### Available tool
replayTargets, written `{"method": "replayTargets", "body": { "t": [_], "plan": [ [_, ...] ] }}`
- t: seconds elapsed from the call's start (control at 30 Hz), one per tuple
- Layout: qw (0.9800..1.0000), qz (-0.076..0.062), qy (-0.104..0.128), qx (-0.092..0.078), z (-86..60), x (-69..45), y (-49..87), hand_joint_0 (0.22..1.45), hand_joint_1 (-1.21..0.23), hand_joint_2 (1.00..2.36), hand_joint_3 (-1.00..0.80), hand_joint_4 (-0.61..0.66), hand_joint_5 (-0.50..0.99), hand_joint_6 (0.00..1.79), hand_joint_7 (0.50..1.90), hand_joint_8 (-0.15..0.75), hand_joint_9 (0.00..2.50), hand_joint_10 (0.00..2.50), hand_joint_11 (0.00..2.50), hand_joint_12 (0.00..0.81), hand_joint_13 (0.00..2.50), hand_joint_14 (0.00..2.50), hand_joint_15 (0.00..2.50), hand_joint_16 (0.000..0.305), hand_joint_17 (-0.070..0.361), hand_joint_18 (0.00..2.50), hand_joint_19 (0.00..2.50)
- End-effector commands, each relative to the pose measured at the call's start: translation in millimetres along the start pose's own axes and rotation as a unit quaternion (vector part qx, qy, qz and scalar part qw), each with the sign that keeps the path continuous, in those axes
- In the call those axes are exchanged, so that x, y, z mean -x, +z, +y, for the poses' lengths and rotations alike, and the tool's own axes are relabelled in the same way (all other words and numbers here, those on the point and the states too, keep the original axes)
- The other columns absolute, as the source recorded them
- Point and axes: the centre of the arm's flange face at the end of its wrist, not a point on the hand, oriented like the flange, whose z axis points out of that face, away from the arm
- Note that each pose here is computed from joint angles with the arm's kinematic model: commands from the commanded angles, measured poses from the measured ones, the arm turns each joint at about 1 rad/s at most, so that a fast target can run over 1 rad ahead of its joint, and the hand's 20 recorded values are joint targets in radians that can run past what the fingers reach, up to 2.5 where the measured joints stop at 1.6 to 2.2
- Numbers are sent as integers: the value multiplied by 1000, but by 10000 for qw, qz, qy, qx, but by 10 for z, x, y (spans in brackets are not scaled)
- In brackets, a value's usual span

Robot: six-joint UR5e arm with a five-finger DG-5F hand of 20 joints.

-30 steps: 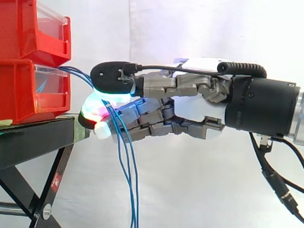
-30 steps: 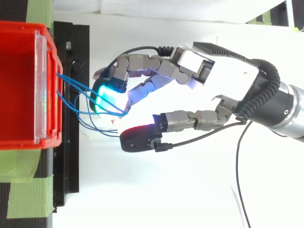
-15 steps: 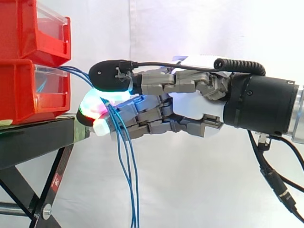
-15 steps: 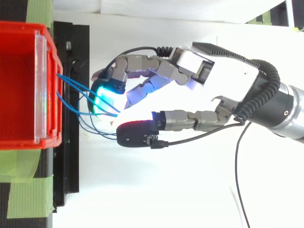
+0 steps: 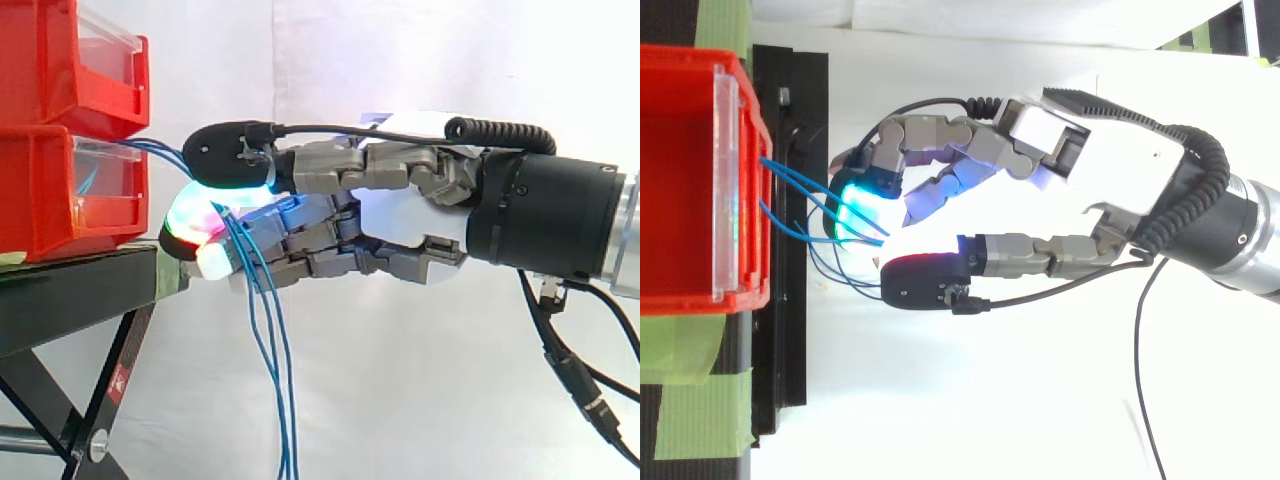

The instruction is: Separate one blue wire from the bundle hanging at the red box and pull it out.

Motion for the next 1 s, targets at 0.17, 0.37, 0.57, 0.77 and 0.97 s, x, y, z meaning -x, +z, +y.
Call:
{"method": "replayTargets", "body": {
  "t": [0.17,0.37,0.57,0.77,0.97],
  "plan": [
    [9999,1,121,13,11,-2,9,606,-641,1034,99,202,-111,645,1337,323,970,16,710,360,513,11,296,46,103,420,453],
    [9970,-2,769,4,60,0,58,607,-635,1035,95,204,-111,646,1329,339,1006,16,739,364,723,17,451,46,104,439,465],
    [9915,111,1276,-239,39,1,33,608,-624,1034,88,202,-112,645,1350,353,1010,19,668,369,894,20,550,46,103,460,471],
    [9839,170,1743,-353,27,-44,-2,609,-609,1034,77,197,-117,649,1349,362,1044,18,704,363,1085,27,837,46,103,478,471],
    [9819,191,1838,-405,27,-48,-16,610,-605,1034,72,197,-120,651,1340,360,1049,18,709,339,1241,27,1172,46,104,507,502]
  ]
}}
